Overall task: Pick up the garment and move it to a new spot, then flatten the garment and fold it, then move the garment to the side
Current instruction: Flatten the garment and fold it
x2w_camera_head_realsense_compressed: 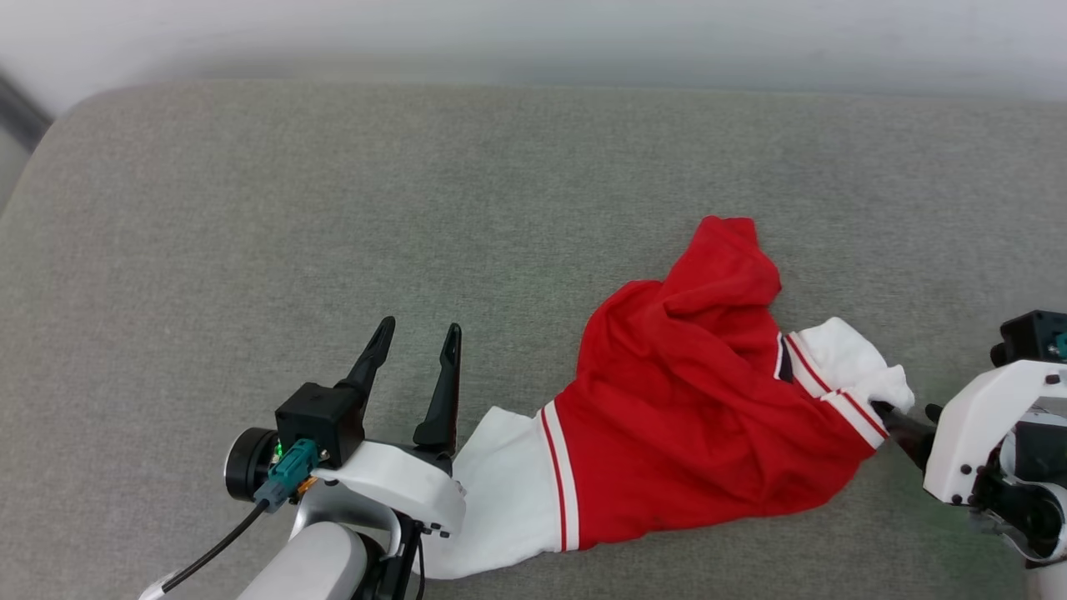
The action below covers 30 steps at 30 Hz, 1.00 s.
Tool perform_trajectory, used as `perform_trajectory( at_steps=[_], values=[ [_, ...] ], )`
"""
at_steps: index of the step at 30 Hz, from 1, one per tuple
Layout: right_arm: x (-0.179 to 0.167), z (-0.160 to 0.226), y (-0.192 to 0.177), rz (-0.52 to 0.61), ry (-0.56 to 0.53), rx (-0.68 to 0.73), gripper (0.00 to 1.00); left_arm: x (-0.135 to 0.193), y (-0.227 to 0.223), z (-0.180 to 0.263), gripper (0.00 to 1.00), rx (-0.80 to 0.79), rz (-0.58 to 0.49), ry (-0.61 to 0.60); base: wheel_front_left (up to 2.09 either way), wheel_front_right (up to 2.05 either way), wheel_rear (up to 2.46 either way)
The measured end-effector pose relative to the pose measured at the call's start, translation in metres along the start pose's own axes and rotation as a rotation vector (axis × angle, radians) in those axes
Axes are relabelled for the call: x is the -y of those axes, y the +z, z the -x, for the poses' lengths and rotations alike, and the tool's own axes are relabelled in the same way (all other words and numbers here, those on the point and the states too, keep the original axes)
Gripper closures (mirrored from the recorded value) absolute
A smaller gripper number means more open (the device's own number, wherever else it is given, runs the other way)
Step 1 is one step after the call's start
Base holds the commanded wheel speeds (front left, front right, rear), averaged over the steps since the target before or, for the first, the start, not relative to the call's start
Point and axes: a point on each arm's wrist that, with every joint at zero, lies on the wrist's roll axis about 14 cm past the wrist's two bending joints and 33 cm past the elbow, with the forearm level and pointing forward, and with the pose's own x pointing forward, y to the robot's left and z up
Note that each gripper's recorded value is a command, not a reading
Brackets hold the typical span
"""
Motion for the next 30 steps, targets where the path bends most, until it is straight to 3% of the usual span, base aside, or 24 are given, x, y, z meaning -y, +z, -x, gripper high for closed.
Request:
perform_trajectory(
  at_steps=[6, 7, 8, 9, 13, 17, 23, 26, 30],
  values=[
    [-0.011, -0.026, -0.018, -0.012, 0.034, -0.106, 0.00, -0.013, -0.005, 0.003, 0.00, -0.015, -0.005, 0.040, 0.00, 0.00, 0.00],
    [-0.012, -0.027, -0.019, -0.008, 0.037, -0.113, 0.60, -0.015, -0.005, 0.004, 0.00, -0.016, -0.006, 0.046, 0.00, 0.00, 0.00],
    [-0.013, -0.028, -0.018, -0.006, 0.040, -0.114, 0.94, -0.017, -0.005, 0.005, 0.00, -0.013, -0.007, 0.051, 0.00, 0.00, 0.00],
    [-0.015, -0.028, -0.017, -0.005, 0.045, -0.111, 1.00, -0.018, -0.004, 0.005, 0.00, -0.013, -0.007, 0.055, 0.00, 0.00, 0.00],
    [-0.024, -0.018, -0.001, 0.033, 0.066, -0.041, 1.00, -0.017, -0.003, 0.009, 0.00, -0.007, -0.003, 0.060, 0.00, 0.00, 0.00],
    [-0.021, 0.011, 0.042, 0.097, 0.046, 0.119, 1.00, -0.010, 0.003, 0.010, 0.00, 0.011, 0.006, 0.041, 0.00, 0.00, 0.00],
    [0.004, 0.070, 0.084, 0.133, -0.062, 0.295, 1.00, 0.004, 0.009, 0.013, 0.00, 0.032, 0.013, 0.011, 0.00, 0.00, 0.00],
    [0.034, 0.095, 0.078, 0.083, -0.164, 0.304, 1.00, 0.011, 0.010, 0.015, 0.00, 0.037, 0.016, -0.005, 0.00, 0.00, 0.00],
    [0.074, 0.105, 0.037, -0.054, -0.266, 0.219, 1.00, 0.015, 0.010, 0.013, 0.00, 0.038, 0.022, -0.018, 0.00, 0.00, 0.00]
  ],
)
